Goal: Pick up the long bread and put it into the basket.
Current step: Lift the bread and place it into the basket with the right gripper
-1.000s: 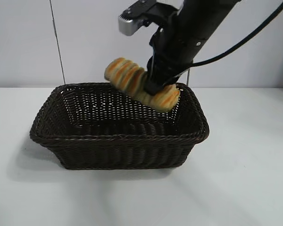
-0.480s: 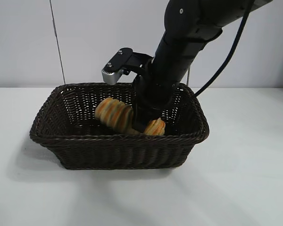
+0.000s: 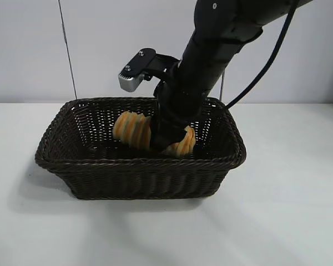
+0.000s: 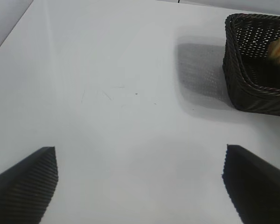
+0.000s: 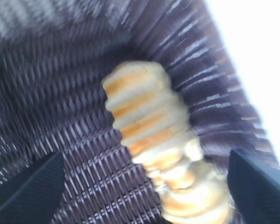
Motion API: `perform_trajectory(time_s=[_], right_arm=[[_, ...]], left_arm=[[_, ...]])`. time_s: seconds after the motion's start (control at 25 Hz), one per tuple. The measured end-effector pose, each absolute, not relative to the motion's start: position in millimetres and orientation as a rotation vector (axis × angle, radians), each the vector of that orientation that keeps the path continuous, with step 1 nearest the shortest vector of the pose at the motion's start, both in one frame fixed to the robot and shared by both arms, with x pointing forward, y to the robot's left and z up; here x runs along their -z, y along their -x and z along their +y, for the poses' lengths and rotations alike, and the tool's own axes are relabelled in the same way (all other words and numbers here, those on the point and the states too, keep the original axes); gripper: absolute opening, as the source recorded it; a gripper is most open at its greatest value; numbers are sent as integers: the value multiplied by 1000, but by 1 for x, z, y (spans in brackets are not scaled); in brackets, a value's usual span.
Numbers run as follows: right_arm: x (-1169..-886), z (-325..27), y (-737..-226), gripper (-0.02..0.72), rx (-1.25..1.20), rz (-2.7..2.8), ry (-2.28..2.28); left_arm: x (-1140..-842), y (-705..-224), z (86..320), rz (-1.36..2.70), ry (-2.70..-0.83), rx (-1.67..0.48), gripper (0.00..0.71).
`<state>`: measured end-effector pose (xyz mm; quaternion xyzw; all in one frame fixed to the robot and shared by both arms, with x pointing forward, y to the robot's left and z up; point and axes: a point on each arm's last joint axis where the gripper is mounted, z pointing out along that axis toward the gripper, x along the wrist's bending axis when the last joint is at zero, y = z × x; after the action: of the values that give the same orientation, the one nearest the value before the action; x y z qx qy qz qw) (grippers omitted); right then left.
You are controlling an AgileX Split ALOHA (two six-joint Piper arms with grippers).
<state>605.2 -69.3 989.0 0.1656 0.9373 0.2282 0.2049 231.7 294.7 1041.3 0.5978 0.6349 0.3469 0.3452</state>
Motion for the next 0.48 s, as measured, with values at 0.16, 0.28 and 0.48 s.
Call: perform_trajectory(time_s=[0.16,0.28,0.48], right_arm=[[-1013,-68,-606,690,-721,2563,-680],[-1032,-70,-612,693,-764,2520,-898],[-1073,-86,-627,693,-779,2403,-1176]], left_arm=[[-1041,-232,295,1648,-1552,-901,694],[-1041,-232,295,1648,-1552,-901,694],[-1041,-232,295,1648,-1552,-901,694]])
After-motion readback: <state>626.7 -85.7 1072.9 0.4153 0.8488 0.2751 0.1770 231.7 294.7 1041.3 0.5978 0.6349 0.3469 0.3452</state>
